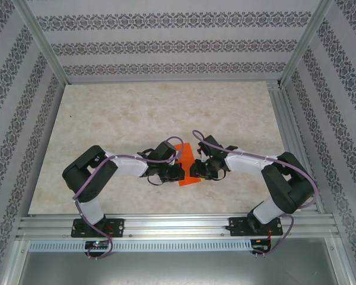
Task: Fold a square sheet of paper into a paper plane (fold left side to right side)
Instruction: Hold the square sheet of paper at the center of the table, then first fold the square sheet of paper in half at the center of the table.
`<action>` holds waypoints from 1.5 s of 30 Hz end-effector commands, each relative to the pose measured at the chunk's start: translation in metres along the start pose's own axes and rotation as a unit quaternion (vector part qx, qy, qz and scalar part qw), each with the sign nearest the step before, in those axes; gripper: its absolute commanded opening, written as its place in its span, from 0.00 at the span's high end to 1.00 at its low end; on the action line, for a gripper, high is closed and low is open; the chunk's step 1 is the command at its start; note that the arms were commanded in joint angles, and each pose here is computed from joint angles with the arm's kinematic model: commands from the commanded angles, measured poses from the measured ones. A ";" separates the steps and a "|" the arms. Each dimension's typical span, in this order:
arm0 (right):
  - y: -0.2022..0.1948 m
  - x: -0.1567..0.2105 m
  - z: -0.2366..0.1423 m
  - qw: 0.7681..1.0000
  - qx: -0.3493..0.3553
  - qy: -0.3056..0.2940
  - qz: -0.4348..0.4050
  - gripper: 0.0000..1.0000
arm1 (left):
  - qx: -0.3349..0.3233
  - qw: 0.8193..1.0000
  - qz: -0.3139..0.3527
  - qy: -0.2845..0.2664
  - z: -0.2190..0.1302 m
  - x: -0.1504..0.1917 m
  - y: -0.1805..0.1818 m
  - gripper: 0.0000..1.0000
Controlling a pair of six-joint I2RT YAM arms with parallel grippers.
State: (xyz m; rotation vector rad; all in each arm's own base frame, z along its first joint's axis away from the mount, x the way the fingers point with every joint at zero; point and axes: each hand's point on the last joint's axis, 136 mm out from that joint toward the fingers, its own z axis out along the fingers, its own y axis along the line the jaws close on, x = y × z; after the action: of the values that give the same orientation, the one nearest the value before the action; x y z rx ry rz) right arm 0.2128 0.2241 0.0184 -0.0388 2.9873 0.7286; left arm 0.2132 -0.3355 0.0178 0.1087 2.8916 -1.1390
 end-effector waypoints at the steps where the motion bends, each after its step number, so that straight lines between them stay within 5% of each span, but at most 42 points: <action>1: 0.002 -0.012 -0.023 0.998 0.015 -0.053 -0.023 0.64 | -0.024 1.000 -0.016 0.000 0.008 0.000 0.019 0.91; 5: 0.008 -0.012 -0.045 0.997 0.004 -0.070 -0.030 0.64 | -0.030 0.999 -0.017 -0.001 0.007 0.001 0.022 0.92; 12: 0.016 0.009 -0.018 0.999 -0.044 -0.030 -0.003 0.72 | -0.033 0.999 -0.015 -0.003 0.005 0.001 0.023 0.92; 25: -0.018 0.018 0.010 0.999 0.034 0.008 0.016 0.77 | -0.041 0.999 -0.006 -0.018 0.000 -0.007 0.020 0.92; 45: -0.050 0.037 0.023 0.994 0.093 0.047 0.023 0.80 | -0.053 0.993 -0.017 -0.105 -0.049 -0.086 0.047 0.88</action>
State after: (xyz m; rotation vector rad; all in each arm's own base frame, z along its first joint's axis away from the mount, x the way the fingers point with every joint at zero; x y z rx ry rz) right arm 0.2037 0.2236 0.0082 -0.0200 3.0055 0.7166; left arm 0.2879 -0.2797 0.0194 -0.0847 2.8034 -0.9920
